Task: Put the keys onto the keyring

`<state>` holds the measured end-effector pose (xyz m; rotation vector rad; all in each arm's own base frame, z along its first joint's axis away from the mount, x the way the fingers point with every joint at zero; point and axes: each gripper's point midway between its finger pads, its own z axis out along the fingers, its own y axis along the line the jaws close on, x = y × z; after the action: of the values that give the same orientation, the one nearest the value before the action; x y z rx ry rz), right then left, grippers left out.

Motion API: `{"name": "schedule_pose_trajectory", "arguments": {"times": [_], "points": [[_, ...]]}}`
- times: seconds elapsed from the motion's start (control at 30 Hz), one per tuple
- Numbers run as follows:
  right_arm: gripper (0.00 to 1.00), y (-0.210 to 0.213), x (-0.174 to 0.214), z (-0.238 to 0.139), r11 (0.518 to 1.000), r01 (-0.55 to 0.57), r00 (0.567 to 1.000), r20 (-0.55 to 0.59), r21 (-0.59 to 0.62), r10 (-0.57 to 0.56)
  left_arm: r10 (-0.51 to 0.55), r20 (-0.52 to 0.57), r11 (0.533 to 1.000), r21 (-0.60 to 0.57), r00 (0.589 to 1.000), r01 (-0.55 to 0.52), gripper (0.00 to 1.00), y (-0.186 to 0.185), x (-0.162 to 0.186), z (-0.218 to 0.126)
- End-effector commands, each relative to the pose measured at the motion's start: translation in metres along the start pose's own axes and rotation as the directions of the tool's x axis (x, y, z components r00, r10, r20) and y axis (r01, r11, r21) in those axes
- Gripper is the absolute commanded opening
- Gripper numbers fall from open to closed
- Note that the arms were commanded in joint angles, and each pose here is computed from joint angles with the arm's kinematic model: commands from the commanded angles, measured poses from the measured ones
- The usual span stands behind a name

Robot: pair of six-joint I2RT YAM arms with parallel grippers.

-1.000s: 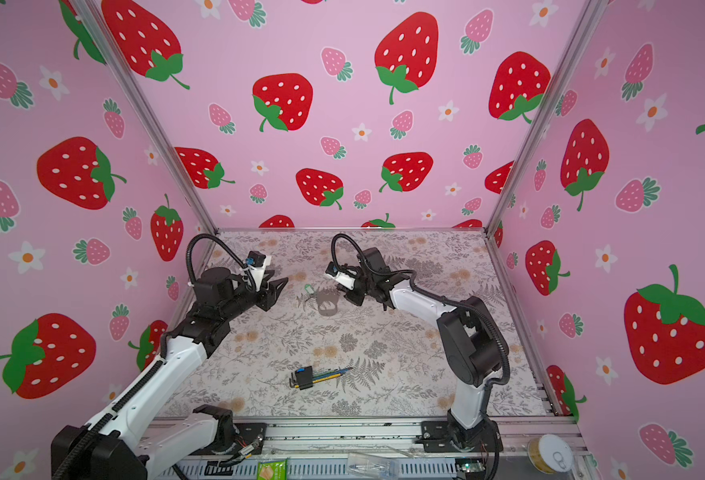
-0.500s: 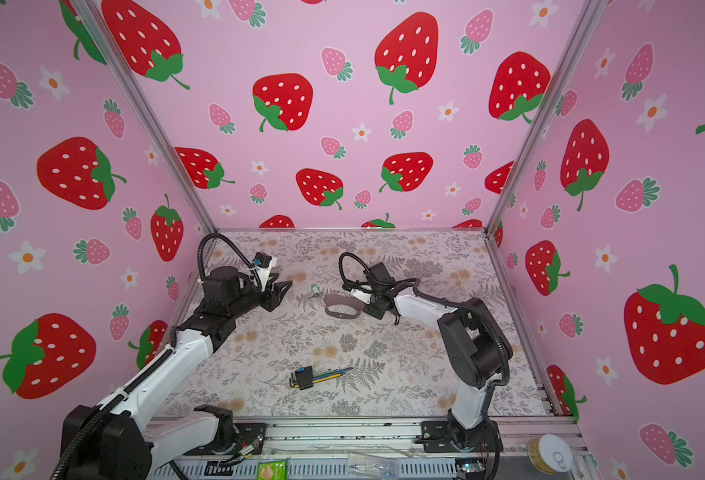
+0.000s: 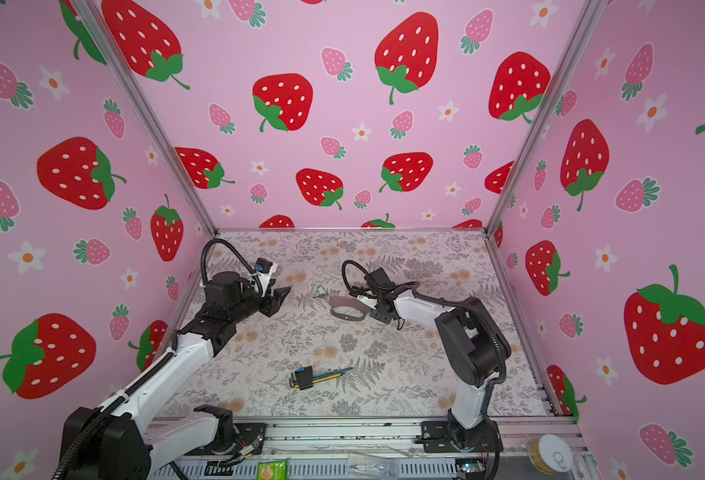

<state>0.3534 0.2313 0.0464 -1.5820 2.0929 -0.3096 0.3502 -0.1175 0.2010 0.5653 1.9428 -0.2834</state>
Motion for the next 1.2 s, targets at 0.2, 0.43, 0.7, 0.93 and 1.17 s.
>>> {"name": "schedule_pose_trajectory", "arguments": {"times": [0.2,0.43,0.7,0.93,1.17], "points": [[0.51,-0.077,0.036,-0.063,0.898,-0.383,0.911,0.249,0.216,0.329,-0.102,0.018,0.965,-0.243,0.995,0.103,0.60,0.046,0.018,-0.011],[0.99,-0.119,0.123,-0.115,0.505,-0.855,0.415,0.745,0.123,0.522,-0.220,0.132,0.817,-0.516,0.967,0.256,0.60,0.108,0.064,-0.019],[0.99,-0.115,0.148,-0.092,0.507,-0.850,0.418,0.766,0.141,0.489,-0.197,0.148,0.846,-0.475,0.969,0.244,0.62,0.112,0.096,0.012],[0.99,-0.111,0.160,-0.076,0.483,-0.865,0.402,0.767,0.138,0.501,-0.218,0.125,0.837,-0.486,0.968,0.251,0.63,0.118,0.116,0.025],[0.99,-0.114,0.155,-0.071,0.502,-0.855,0.410,0.758,0.127,0.507,-0.284,0.079,0.821,-0.495,0.955,0.285,0.99,0.131,0.120,0.034]]}}
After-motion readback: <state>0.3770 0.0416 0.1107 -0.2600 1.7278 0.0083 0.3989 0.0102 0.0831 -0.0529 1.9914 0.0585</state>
